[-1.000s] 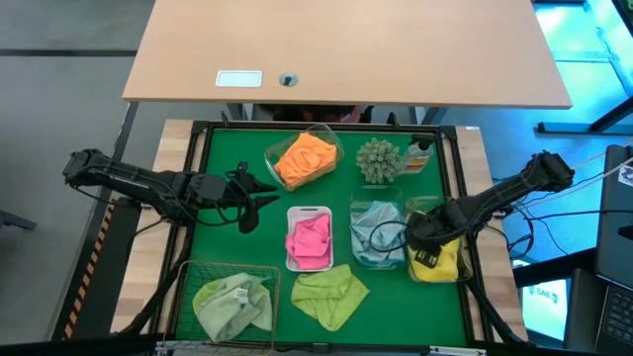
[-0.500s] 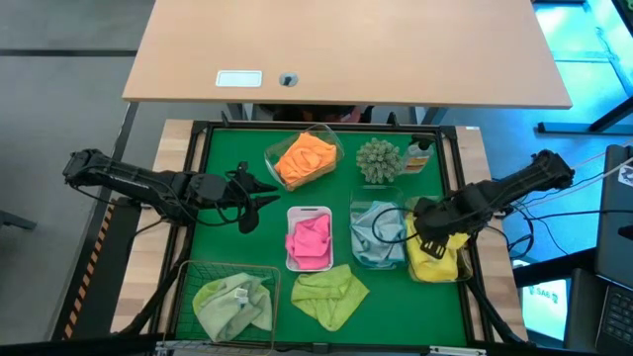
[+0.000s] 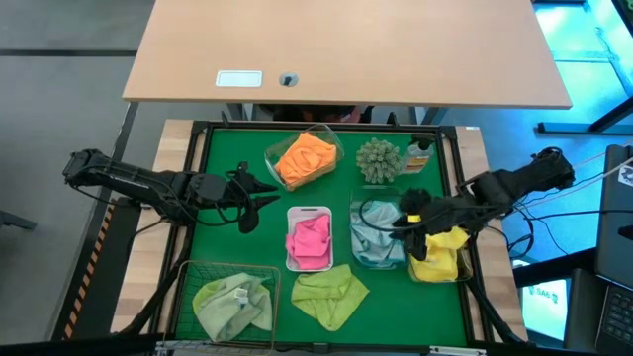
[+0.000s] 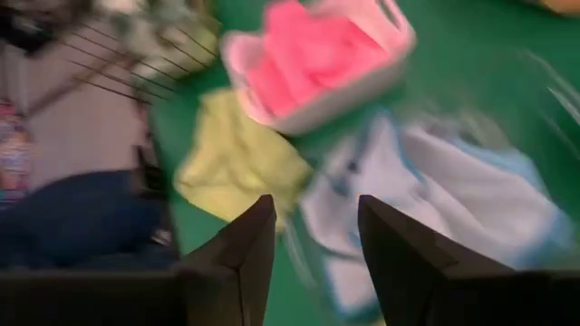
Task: Sort microfiber towel by color & place in baskets
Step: Put the green microfiber towel into the gold wire basket
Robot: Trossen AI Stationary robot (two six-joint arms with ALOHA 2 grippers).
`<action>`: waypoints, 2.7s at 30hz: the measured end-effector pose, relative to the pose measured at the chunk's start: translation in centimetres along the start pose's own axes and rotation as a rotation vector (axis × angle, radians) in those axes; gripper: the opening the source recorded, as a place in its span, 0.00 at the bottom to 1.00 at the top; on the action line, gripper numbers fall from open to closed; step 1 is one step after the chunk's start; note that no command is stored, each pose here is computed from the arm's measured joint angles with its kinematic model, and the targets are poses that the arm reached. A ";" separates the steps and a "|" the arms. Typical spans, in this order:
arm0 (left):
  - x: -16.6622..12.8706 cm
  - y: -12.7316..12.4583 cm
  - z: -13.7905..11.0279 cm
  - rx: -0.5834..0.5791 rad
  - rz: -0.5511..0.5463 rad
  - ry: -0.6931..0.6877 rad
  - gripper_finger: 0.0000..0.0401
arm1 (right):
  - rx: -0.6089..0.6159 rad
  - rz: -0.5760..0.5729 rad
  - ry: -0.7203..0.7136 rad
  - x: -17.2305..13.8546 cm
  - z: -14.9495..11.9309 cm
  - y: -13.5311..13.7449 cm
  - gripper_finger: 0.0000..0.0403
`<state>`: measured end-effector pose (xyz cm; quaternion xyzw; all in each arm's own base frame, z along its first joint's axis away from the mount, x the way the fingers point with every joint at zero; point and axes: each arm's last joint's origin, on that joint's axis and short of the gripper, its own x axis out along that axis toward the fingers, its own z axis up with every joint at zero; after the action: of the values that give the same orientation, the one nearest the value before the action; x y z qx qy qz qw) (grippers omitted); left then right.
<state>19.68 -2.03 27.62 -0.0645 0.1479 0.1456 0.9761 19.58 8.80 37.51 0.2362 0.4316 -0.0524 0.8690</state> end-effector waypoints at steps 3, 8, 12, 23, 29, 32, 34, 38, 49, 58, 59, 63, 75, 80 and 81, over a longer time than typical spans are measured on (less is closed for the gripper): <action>0.0 0.0 0.0 0.000 0.000 0.000 0.26 | -0.038 0.061 -0.058 0.5 0.7 0.9 0.39; 0.0 0.0 0.0 0.000 0.000 0.000 0.26 | -0.081 0.097 -0.097 2.4 1.5 2.3 0.39; 0.0 0.0 0.0 0.000 0.000 0.000 0.26 | -0.087 0.103 -0.098 4.9 2.0 3.4 0.39; 0.0 0.0 0.0 0.001 0.000 0.001 0.26 | -0.249 0.186 0.088 14.1 0.7 6.7 0.39; 0.0 0.0 0.0 0.002 0.000 0.004 0.26 | -0.307 0.146 0.159 18.3 -1.1 7.5 0.39; 0.0 0.0 0.0 0.002 0.000 0.004 0.26 | -0.341 0.119 0.196 20.0 -1.9 7.5 0.39; 0.0 0.0 0.0 0.002 0.000 0.004 0.26 | -0.385 0.109 0.219 21.0 -2.5 7.6 0.39; 0.0 0.0 0.0 0.002 0.000 0.004 0.26 | -0.465 0.094 0.251 22.8 -3.5 7.6 0.39; 0.0 0.0 0.0 0.002 0.000 0.004 0.26 | -0.558 0.016 0.223 25.9 -4.3 7.3 0.39; 0.0 0.0 0.0 0.002 0.000 0.004 0.26 | -0.619 0.010 0.215 28.1 -5.0 7.1 0.39; 0.0 0.0 0.0 0.002 0.000 0.004 0.26 | -0.623 0.006 0.215 28.3 -5.0 7.1 0.39; 0.0 0.0 0.0 0.002 0.000 0.004 0.26 | -0.624 0.004 0.219 28.3 -5.1 7.1 0.39; 0.0 0.0 0.0 0.002 0.000 0.004 0.26 | -0.609 -0.015 0.279 27.0 -3.9 8.1 0.39; 0.0 0.0 0.0 0.002 0.000 0.004 0.26 | -0.614 0.008 0.246 25.7 -2.6 9.8 0.39; 0.0 0.0 0.0 0.002 0.000 0.004 0.26 | -0.619 0.017 0.235 25.5 -2.6 10.2 0.39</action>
<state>19.68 -2.04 27.60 -0.0638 0.1498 0.1452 0.9759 36.59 21.85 20.17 -0.0311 0.5226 0.1161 0.8441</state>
